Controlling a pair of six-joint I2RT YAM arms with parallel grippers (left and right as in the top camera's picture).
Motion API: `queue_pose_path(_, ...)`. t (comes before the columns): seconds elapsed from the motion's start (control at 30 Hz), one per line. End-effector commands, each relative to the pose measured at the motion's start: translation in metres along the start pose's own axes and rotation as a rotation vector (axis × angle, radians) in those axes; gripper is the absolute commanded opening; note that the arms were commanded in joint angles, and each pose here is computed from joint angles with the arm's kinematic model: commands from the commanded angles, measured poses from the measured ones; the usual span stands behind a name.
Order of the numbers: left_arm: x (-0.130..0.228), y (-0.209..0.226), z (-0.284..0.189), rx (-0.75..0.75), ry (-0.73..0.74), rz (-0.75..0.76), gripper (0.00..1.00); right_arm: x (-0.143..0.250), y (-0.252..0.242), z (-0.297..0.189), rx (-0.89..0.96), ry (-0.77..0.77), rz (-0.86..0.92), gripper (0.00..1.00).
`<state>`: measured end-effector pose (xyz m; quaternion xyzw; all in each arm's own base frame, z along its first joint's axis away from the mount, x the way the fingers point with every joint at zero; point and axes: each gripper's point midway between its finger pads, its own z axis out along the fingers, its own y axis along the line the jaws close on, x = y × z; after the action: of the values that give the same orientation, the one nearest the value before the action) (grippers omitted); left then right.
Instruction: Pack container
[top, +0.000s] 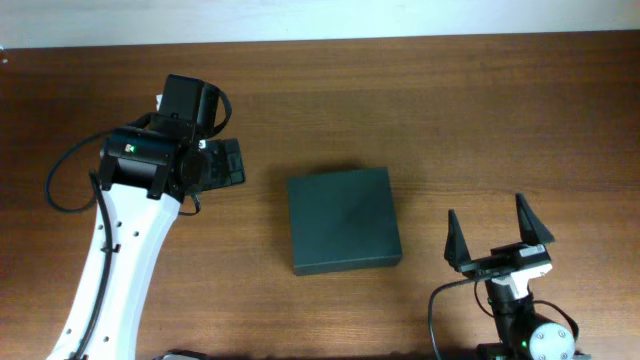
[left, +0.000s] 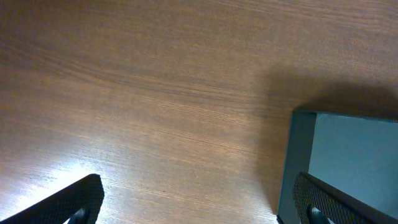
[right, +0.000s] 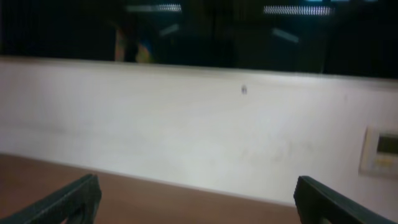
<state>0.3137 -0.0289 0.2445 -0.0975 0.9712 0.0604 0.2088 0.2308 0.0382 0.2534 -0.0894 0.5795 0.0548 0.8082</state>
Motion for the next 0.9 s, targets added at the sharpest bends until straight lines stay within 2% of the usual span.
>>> queue_pose_path(0.0,0.000,0.002,-0.006,0.001,-0.020,-0.005,0.99,0.013,-0.004,-0.001,0.027,0.048,0.008,0.99)
queue_pose_path(0.37,0.000,0.002,-0.006,0.001,-0.020,-0.005,0.99,0.093,0.001,-0.019,0.017,0.383,0.063,0.99)
queue_pose_path(0.87,0.000,0.002,-0.006,0.001,-0.020,-0.005,0.99,0.094,-0.003,-0.019,0.042,0.385,0.055,0.99)
